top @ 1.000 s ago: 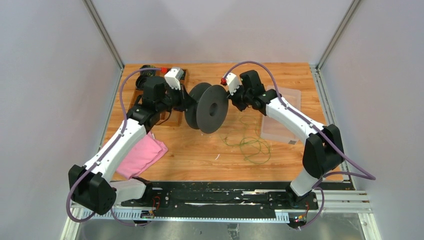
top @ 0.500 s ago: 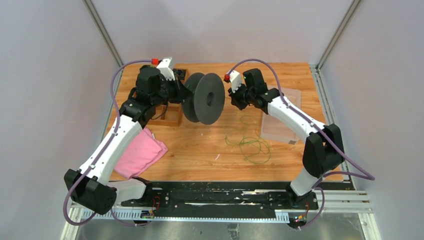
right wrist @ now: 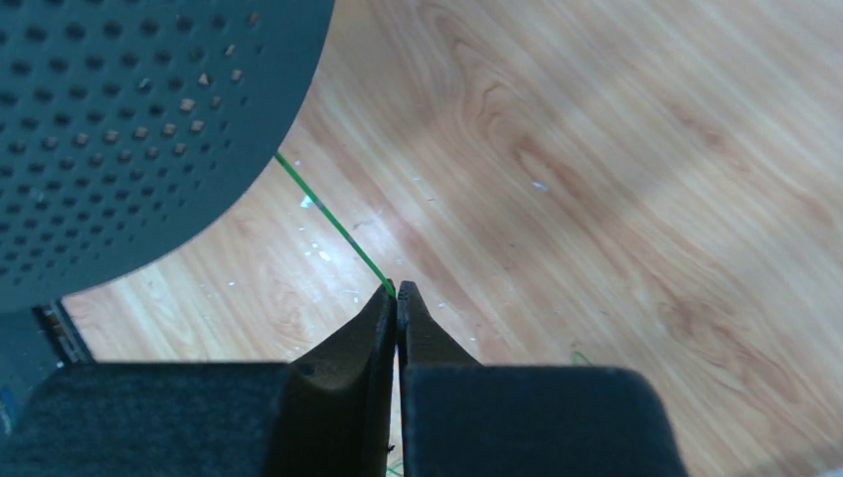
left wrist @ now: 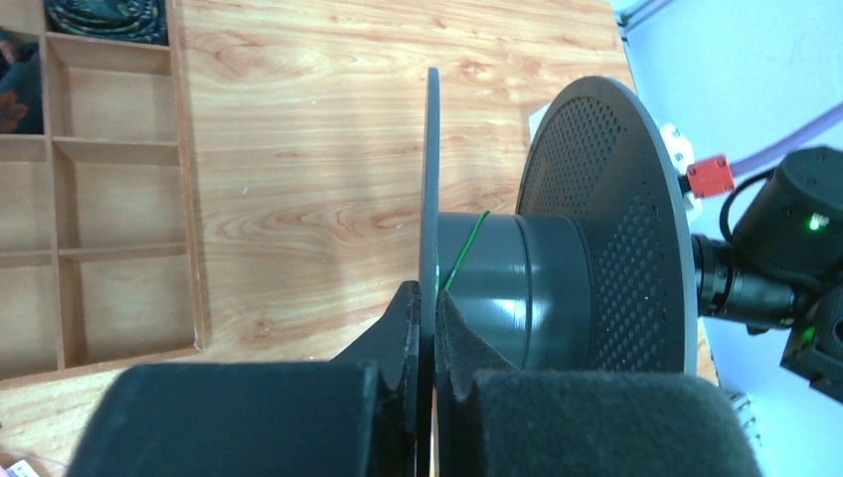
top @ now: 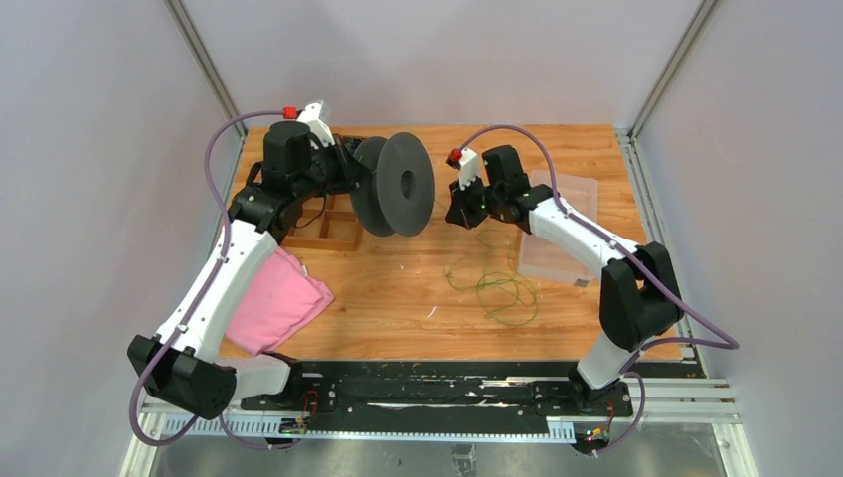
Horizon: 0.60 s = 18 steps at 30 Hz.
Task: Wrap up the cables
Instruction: Wrap the cable around the cable reel.
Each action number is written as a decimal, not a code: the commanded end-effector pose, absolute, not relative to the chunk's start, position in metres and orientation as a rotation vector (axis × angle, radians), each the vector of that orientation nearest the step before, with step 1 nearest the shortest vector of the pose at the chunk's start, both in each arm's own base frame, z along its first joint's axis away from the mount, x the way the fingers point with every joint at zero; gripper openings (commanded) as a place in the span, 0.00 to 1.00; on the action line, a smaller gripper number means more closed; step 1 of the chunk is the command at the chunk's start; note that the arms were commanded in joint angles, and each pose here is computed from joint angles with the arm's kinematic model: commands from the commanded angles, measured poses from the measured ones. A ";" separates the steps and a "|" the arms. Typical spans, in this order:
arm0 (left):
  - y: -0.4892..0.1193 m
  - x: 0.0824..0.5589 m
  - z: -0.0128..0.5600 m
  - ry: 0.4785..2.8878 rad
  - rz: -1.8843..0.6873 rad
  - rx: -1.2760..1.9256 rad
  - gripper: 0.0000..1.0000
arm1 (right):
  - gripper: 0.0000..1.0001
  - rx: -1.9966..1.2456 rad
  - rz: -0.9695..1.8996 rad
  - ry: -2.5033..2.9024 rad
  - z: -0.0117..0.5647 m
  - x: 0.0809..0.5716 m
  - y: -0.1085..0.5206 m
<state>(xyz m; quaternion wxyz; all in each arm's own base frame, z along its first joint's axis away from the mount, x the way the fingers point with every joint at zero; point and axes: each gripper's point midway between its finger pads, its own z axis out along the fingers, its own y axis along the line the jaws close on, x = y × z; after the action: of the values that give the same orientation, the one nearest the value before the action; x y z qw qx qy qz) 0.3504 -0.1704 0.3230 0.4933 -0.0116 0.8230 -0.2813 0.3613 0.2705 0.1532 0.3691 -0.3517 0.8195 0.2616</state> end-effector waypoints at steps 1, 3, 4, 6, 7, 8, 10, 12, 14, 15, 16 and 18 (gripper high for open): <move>-0.144 0.375 0.389 1.774 -0.661 -0.182 0.00 | 0.01 -0.788 0.847 2.239 0.128 0.338 0.272; -0.140 0.379 0.385 1.778 -0.648 -0.208 0.00 | 0.01 -0.787 0.905 2.238 0.128 0.330 0.281; -0.137 0.381 0.382 1.781 -0.639 -0.223 0.00 | 0.01 -0.797 0.932 2.233 0.129 0.325 0.287; -0.132 0.384 0.378 1.785 -0.629 -0.253 0.00 | 0.01 -0.820 0.966 2.228 0.129 0.316 0.297; -0.130 0.386 0.375 1.788 -0.627 -0.268 0.00 | 0.01 -0.835 0.981 2.223 0.130 0.311 0.302; -0.128 0.388 0.373 1.790 -0.627 -0.283 0.00 | 0.01 -0.850 0.996 2.220 0.130 0.306 0.307; -0.124 0.392 0.369 1.796 -0.628 -0.316 0.00 | 0.01 -0.884 1.016 2.213 0.129 0.297 0.317; -0.122 0.394 0.366 1.803 -0.630 -0.336 0.00 | 0.01 -0.920 1.044 2.205 0.129 0.287 0.327; -0.121 0.396 0.362 1.809 -0.629 -0.355 0.00 | 0.01 -0.954 1.080 2.195 0.130 0.278 0.336; -0.120 0.397 0.360 1.810 -0.626 -0.366 0.00 | 0.01 -0.969 1.094 2.188 0.131 0.274 0.340; -0.119 0.399 0.359 1.811 -0.625 -0.376 0.00 | 0.01 -0.991 1.117 2.173 0.134 0.268 0.344; -0.116 0.402 0.358 1.809 -0.617 -0.390 0.00 | 0.02 -1.026 1.149 2.151 0.137 0.258 0.351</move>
<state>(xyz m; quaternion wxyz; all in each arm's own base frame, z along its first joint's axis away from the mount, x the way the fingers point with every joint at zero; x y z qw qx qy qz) 0.3761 -0.1346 0.3074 0.4815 -0.1209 0.8300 -0.2541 0.2941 0.3426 0.1554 0.3092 -0.3616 0.7850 0.3968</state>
